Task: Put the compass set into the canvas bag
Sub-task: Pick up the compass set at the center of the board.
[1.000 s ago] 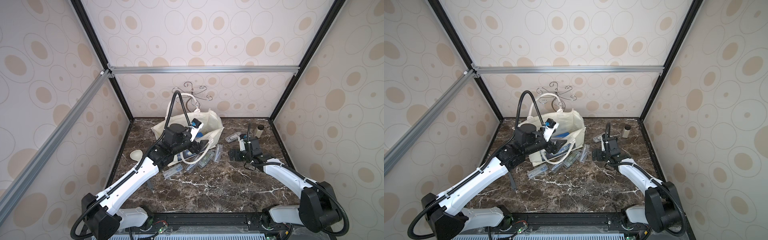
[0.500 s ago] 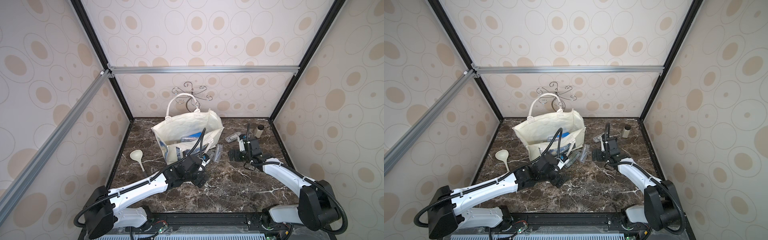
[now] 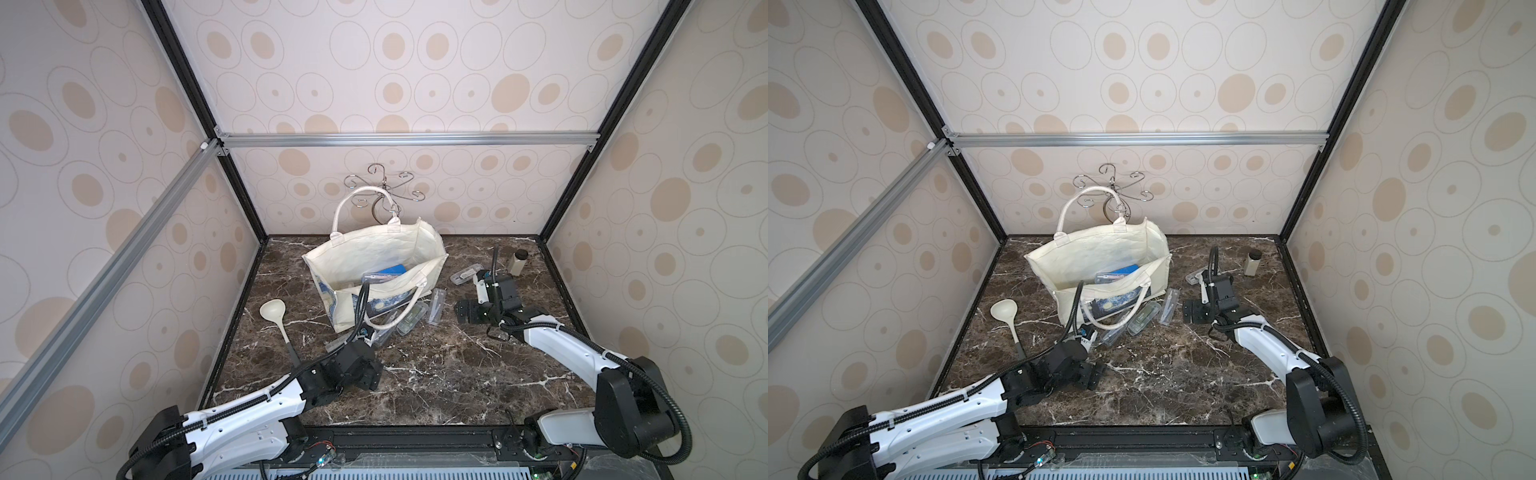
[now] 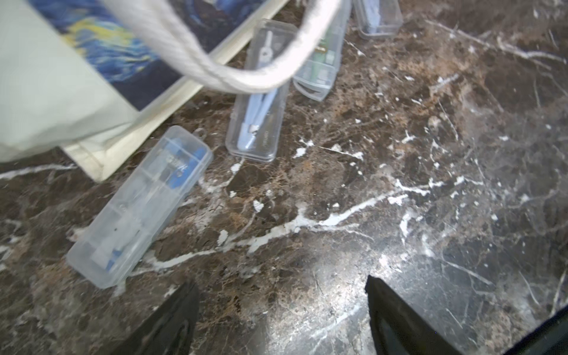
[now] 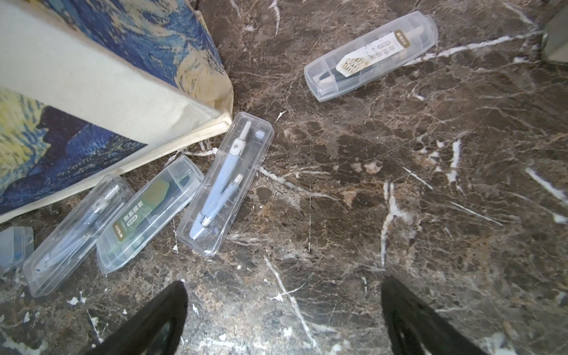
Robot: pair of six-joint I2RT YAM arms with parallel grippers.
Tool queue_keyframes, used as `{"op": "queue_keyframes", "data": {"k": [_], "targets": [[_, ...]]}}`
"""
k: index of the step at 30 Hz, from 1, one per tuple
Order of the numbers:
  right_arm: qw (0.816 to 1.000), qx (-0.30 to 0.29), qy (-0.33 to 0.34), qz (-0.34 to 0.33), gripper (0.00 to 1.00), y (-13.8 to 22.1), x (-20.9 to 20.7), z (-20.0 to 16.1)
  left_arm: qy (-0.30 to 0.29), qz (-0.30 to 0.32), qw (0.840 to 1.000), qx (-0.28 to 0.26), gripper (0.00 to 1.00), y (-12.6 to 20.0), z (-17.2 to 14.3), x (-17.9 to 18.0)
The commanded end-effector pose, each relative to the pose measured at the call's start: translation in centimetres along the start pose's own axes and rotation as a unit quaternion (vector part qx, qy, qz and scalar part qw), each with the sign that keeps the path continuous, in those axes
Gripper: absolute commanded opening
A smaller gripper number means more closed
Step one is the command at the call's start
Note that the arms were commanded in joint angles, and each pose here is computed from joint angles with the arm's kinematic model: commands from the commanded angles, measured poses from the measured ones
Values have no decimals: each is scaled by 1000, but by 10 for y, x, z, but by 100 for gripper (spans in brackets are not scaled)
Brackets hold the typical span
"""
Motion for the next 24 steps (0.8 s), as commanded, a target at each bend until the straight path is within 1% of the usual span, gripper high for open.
{"op": "queue_keyframes", "data": {"k": [1,5,10,12,14,17,19,22,24], "targets": [[1000,-8,-4,8,100,-1,2,7,75,45,996,-34,83,2,11,27],[1000,-6,-3,7,100,-1,1,5,104,75,991,-25,82,-5,12,48],[1000,-9,-4,7,100,-2,1,4,102,107,989,5,82,-19,13,65],[1000,-9,-4,7,100,-2,1,3,91,121,988,13,83,-24,16,70],[1000,-9,-4,6,100,-2,0,2,70,140,988,15,89,-28,21,76],[1000,-10,-3,6,100,-2,0,2,40,162,986,13,94,-30,31,83],[1000,-10,-1,4,100,-1,0,3,16,161,987,12,96,-31,38,83],[1000,-10,-1,4,100,-1,0,3,-1,143,990,9,98,-36,47,80],[1000,-9,-2,5,100,-1,0,2,-3,147,989,13,99,-39,49,83]]}}
Point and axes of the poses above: each gripper's point midway between its finger pads, its own y axis back along the fingers, its own x axis along the line the jaws close on, z = x × y, the point moved 1 cm from there along y, back along the fingers, and after that the axes turned 3 degrees about y, right-handed, at the moved point
